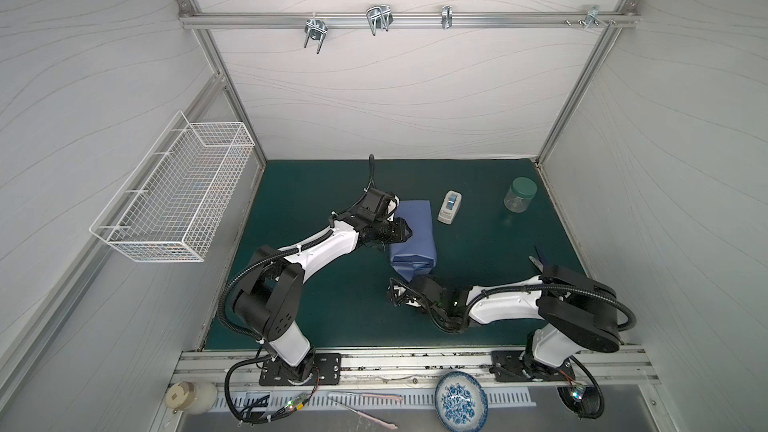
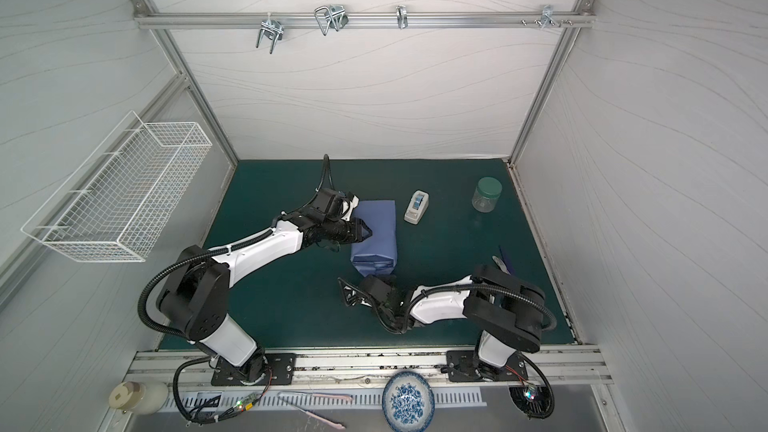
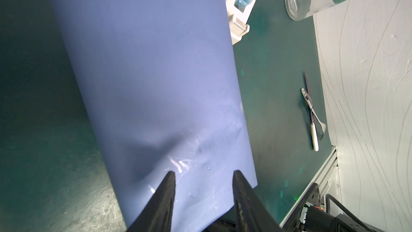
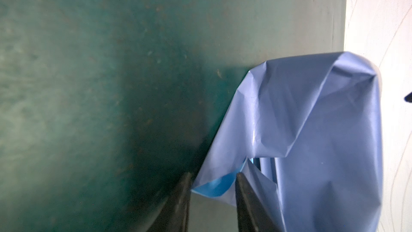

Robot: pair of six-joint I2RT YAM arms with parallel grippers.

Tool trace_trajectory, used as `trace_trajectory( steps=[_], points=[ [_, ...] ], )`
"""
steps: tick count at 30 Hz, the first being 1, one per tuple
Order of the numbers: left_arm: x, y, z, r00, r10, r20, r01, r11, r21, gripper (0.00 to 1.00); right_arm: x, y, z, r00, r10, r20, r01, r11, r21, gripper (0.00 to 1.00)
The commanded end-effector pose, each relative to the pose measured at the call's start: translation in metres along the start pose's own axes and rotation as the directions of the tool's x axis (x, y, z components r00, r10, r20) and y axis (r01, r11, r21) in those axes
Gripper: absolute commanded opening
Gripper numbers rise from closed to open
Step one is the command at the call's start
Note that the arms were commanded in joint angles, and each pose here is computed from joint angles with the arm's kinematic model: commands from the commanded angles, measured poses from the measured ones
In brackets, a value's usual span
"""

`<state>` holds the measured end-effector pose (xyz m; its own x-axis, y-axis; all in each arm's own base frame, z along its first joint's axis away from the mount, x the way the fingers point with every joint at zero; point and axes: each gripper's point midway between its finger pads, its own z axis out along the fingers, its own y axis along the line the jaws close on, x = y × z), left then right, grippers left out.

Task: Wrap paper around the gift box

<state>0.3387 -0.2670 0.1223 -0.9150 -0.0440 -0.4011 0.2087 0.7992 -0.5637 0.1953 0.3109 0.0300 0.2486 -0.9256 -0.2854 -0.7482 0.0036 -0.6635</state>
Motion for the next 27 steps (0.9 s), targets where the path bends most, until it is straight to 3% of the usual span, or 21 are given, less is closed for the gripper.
trace_trajectory(
  steps=[1, 17, 23, 27],
  points=[
    [-0.016, -0.007, -0.007, 0.998, 0.032, 0.051, -0.033, 0.999, 0.012, 0.45, 0.003, -0.004, -0.003, 1.000, -0.011, -0.001, 0.011, 1.000, 0.020, 0.31],
    [-0.015, -0.005, -0.014, 0.996, 0.057, 0.063, -0.057, 0.998, 0.000, 0.44, -0.001, -0.017, -0.011, 1.000, 0.008, 0.029, -0.011, 0.997, 0.079, 0.00],
    [-0.019, 0.001, -0.034, 0.985, 0.116, 0.131, -0.115, 0.993, -0.019, 0.44, -0.005, -0.017, -0.019, 0.997, 0.031, 0.074, -0.036, 0.998, 0.060, 0.00],
    [-0.016, 0.010, -0.048, 0.954, 0.220, 0.205, -0.210, 0.975, -0.072, 0.47, -0.011, -0.015, -0.029, 0.992, 0.056, 0.109, -0.059, 0.998, 0.023, 0.00]
  ],
)
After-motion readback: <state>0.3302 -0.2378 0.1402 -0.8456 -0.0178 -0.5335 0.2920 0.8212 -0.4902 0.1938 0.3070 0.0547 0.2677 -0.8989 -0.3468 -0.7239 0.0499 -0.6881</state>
